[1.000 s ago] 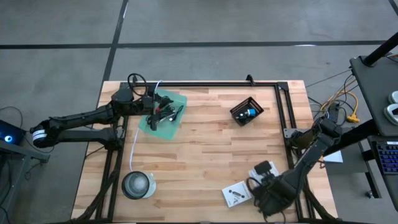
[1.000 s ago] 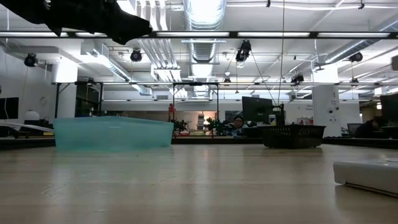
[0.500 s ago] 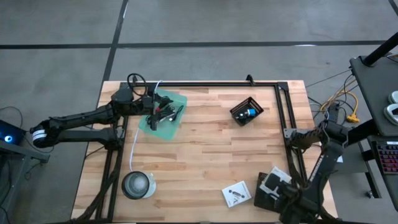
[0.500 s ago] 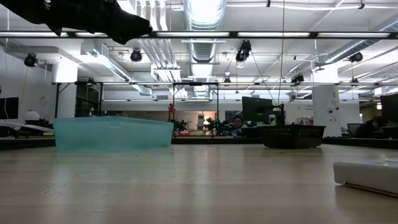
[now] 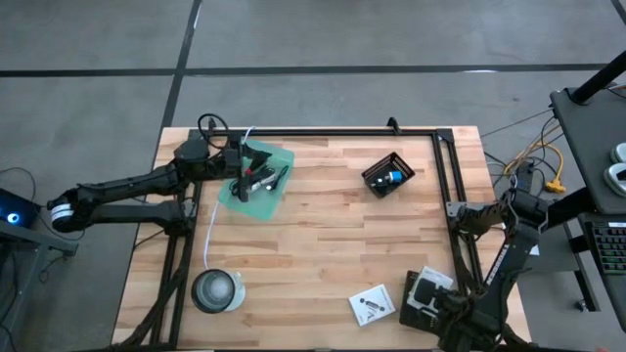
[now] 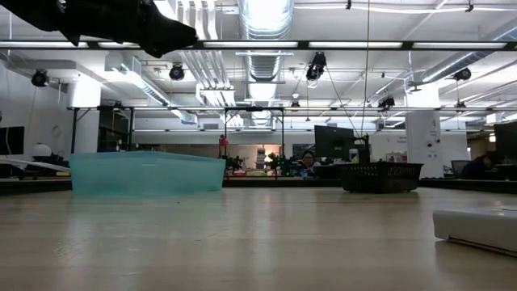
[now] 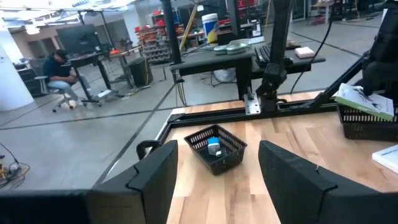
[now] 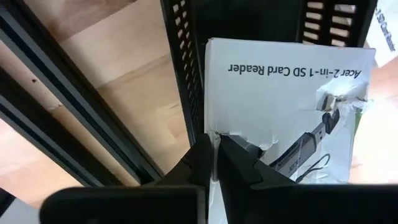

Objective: Pick and place items into bin
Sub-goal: Put the top white card reader box into the bottom black bin, then put the white card reader box into the bottom black bin

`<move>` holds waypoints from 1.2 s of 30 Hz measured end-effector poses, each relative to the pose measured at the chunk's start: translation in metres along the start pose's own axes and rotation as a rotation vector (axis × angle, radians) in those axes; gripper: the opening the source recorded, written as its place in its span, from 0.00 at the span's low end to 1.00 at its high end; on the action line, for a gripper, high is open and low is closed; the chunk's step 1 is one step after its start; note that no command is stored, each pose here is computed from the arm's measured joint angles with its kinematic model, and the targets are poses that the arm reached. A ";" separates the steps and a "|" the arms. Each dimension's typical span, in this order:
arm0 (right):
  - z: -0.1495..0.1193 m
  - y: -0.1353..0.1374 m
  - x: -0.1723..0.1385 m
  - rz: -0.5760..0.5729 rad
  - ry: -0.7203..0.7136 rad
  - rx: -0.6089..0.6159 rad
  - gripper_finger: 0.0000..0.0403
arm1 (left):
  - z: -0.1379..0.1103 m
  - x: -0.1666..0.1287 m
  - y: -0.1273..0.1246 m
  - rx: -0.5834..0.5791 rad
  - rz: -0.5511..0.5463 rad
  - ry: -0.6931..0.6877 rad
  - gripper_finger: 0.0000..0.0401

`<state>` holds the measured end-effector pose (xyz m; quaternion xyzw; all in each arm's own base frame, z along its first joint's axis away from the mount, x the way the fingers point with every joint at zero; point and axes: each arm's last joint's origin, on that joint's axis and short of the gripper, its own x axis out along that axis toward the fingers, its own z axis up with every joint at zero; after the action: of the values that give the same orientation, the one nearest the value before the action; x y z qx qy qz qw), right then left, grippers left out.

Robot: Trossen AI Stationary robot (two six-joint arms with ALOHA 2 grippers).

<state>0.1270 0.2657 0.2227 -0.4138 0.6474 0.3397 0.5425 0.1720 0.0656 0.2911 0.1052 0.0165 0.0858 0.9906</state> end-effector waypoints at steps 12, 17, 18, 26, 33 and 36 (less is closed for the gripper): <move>0.007 0.001 0.010 0.047 0.022 -0.075 0.02 | 0.000 0.000 0.000 0.000 -0.001 0.000 0.52; 0.007 0.000 0.011 0.039 0.033 -0.023 0.05 | 0.000 0.000 0.000 0.000 -0.001 0.000 0.52; 0.007 0.000 0.012 0.036 0.032 -0.011 0.05 | 0.000 0.000 0.000 0.000 -0.001 0.000 0.52; 0.010 0.001 0.013 0.025 0.014 0.007 0.14 | 0.000 0.000 0.000 0.001 -0.001 -0.001 0.52; 0.009 0.000 0.013 -0.036 0.018 0.051 0.25 | 0.000 0.000 0.000 0.000 -0.001 -0.001 0.52; 0.009 -0.002 0.012 -0.097 0.014 0.090 0.30 | 0.000 0.000 0.000 0.000 -0.001 -0.002 0.52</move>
<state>0.1315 0.2709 0.2092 -0.4224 0.6450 0.2807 0.5717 0.1720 0.0655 0.2912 0.1054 0.0158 0.0855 0.9906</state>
